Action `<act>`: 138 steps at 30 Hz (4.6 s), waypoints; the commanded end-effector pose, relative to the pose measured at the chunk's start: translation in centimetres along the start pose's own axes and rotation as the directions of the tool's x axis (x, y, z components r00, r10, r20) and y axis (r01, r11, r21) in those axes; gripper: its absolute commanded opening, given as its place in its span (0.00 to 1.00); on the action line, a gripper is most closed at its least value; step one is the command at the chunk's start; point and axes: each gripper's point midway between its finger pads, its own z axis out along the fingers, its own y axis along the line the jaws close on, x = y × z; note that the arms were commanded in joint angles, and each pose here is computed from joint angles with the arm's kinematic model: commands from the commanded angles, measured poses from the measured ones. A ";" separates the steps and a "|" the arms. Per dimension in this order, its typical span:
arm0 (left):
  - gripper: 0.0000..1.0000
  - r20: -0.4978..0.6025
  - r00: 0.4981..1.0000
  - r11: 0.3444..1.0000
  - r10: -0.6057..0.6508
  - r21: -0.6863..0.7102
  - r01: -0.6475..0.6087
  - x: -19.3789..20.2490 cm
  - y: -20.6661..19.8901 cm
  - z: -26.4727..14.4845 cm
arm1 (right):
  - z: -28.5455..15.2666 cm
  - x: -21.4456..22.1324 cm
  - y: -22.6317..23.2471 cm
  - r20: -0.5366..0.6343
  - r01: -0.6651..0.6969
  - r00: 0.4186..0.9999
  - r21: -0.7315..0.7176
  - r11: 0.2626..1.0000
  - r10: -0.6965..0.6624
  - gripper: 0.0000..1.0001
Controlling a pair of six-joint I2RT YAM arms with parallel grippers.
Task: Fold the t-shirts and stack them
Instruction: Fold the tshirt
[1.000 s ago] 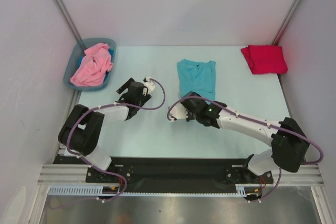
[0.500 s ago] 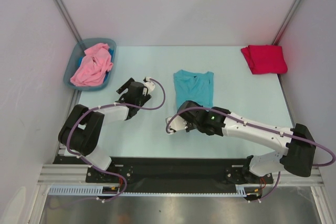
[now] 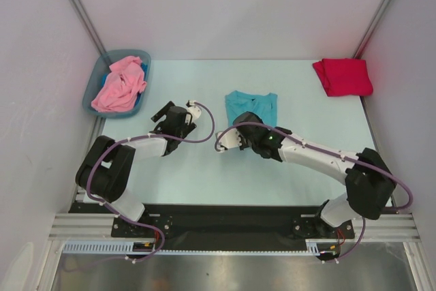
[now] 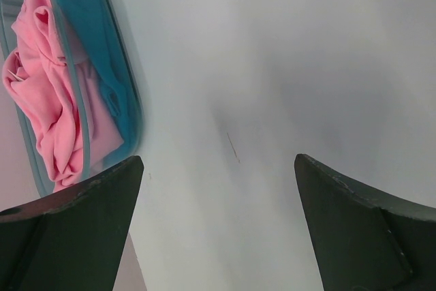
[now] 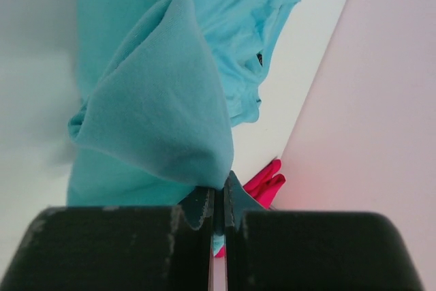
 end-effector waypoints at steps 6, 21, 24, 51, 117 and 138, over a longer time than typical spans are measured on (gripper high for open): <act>1.00 0.027 1.000 1.000 -0.012 -0.011 0.012 -0.6 0.6 -0.1 | 3.9 0.2 -3.9 0.014 0.008 1.000 0.093 0.996 -0.010 0.00; 1.00 0.017 1.000 1.000 -0.002 -0.010 0.002 -0.3 0.3 0.2 | 8.4 1.2 -7.3 0.004 0.021 1.000 0.182 0.983 -0.023 0.00; 1.00 0.016 1.000 1.000 -0.001 -0.010 0.001 -0.3 0.2 0.3 | 9.2 1.4 -8.0 0.005 0.022 1.000 0.215 0.976 -0.024 0.00; 1.00 0.012 1.000 1.000 0.006 -0.013 -0.006 -0.1 0.2 0.4 | 14.6 2.8 -9.4 -0.025 0.016 1.000 0.230 0.973 -0.010 0.00; 1.00 0.052 0.991 0.989 -0.126 -0.076 0.130 -0.7 3.6 -0.5 | 16.8 8.3 -11.1 -0.114 -0.185 0.961 0.411 0.893 0.252 0.00; 1.00 0.085 0.980 0.966 -0.179 -0.172 0.191 -0.7 6.0 -1.0 | 23.6 3.9 -9.6 -0.087 -0.144 0.976 0.422 0.895 0.199 0.00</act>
